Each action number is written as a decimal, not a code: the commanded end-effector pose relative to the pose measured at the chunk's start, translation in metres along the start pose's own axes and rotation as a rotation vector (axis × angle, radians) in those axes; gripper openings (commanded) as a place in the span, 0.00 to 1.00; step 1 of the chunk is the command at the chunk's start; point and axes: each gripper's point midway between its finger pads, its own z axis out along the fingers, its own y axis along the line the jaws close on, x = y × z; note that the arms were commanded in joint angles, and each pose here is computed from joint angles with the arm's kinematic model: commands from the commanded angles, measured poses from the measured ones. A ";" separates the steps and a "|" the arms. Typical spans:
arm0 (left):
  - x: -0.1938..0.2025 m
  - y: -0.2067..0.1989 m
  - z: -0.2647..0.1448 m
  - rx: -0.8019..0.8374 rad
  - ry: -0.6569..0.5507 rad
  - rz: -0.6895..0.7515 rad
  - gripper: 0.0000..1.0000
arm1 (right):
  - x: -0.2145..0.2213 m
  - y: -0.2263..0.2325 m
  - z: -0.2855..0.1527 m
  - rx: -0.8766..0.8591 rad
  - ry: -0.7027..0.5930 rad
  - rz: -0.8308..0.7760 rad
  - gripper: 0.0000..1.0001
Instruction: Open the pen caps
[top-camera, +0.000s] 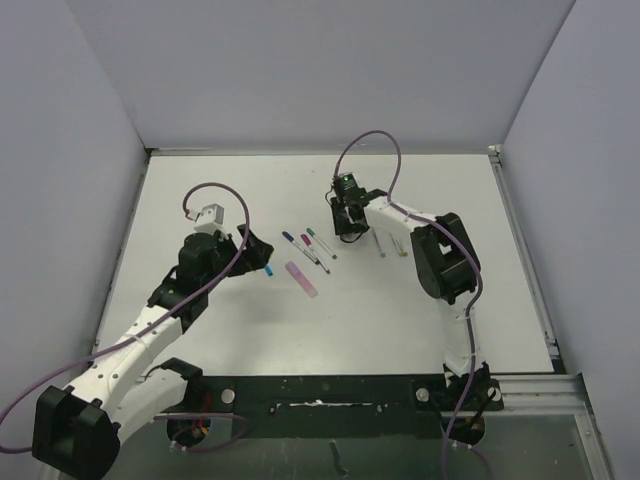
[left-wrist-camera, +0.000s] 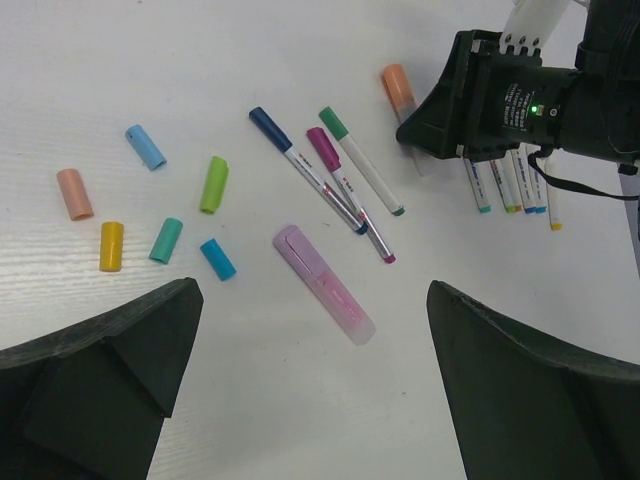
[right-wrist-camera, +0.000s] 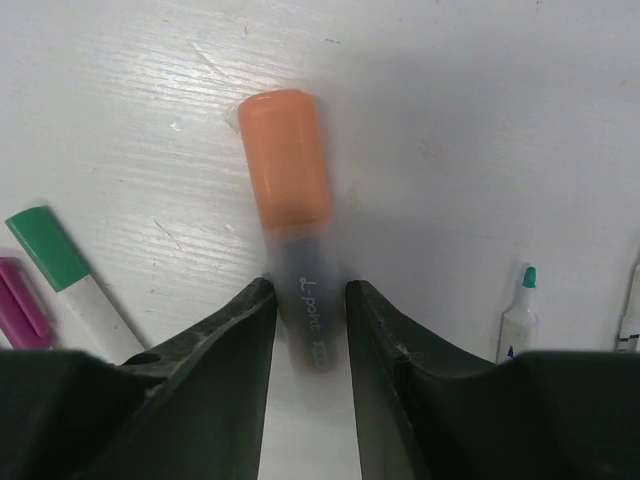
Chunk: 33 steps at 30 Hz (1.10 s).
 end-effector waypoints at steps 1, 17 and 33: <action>-0.014 -0.016 0.004 0.059 -0.048 -0.011 0.98 | 0.043 -0.016 0.010 0.027 0.144 -0.038 0.31; -0.008 -0.040 0.036 0.161 0.014 -0.070 0.98 | 0.005 0.007 -0.056 -0.151 -0.193 -0.169 0.00; 0.009 -0.090 0.073 0.280 0.049 -0.119 0.90 | 0.028 0.082 -0.159 -0.426 -0.372 -0.283 0.00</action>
